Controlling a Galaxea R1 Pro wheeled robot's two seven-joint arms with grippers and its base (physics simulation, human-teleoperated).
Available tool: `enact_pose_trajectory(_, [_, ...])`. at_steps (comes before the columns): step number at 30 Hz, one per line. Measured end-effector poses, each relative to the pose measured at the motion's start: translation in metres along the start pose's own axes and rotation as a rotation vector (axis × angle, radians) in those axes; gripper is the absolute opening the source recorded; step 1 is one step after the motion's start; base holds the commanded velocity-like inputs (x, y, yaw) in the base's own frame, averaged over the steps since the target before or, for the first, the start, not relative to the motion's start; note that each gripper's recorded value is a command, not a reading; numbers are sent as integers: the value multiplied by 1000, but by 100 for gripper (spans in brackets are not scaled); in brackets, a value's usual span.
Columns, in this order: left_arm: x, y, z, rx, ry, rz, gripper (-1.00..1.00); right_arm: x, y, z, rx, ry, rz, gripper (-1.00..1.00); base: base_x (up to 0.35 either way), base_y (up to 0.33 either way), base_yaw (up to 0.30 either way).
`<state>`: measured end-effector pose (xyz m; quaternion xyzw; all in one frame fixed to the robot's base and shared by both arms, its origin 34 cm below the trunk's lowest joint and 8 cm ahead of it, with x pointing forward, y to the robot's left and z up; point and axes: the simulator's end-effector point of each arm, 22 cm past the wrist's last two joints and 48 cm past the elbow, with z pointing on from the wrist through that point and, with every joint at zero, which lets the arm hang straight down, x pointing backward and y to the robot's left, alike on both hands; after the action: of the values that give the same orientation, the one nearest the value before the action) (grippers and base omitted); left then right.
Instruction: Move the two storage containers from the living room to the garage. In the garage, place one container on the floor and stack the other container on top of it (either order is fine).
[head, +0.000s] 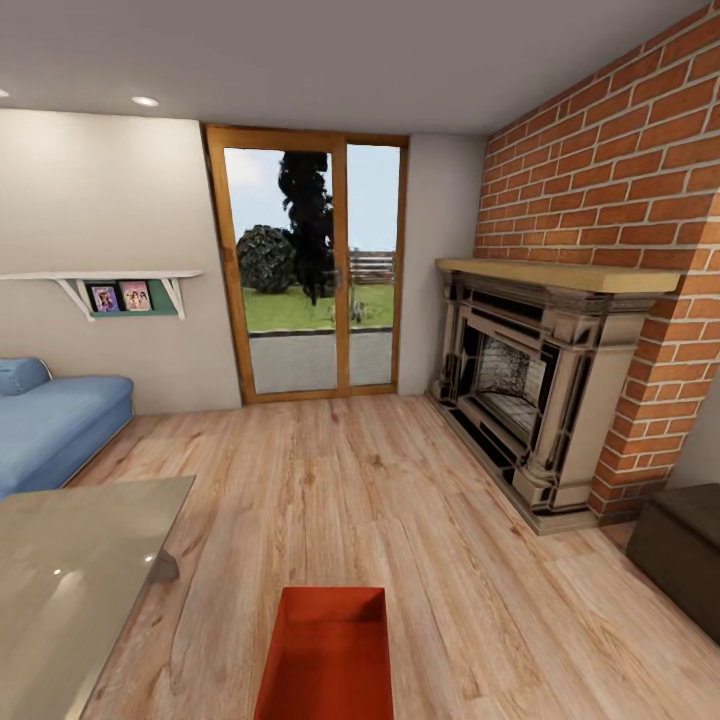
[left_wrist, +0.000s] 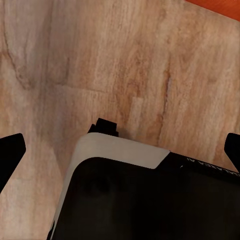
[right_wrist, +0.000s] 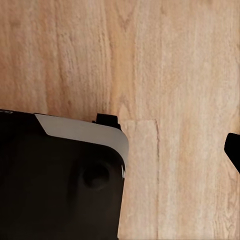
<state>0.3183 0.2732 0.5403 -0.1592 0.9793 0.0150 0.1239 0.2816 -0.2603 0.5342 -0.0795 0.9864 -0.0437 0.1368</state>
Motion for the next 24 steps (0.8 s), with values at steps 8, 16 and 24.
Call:
enact_pose_trajectory(8, [0, 0, 0, 0, 0, 0, 100, 0, 0, 0, 0, 0, 2, 100, 55, 35, 0])
enact_pose_trajectory(16, [0, 0, 0, 0, -1, 0, 100, 2, 0, 0, 2, 4, 11, 100, 198, 114, 41])
enact_pose_trajectory(24, [0, 0, 0, 0, -1, -2, 100, 2, -2, 0, 5, 5, 8, 100, 238, 15, 240])
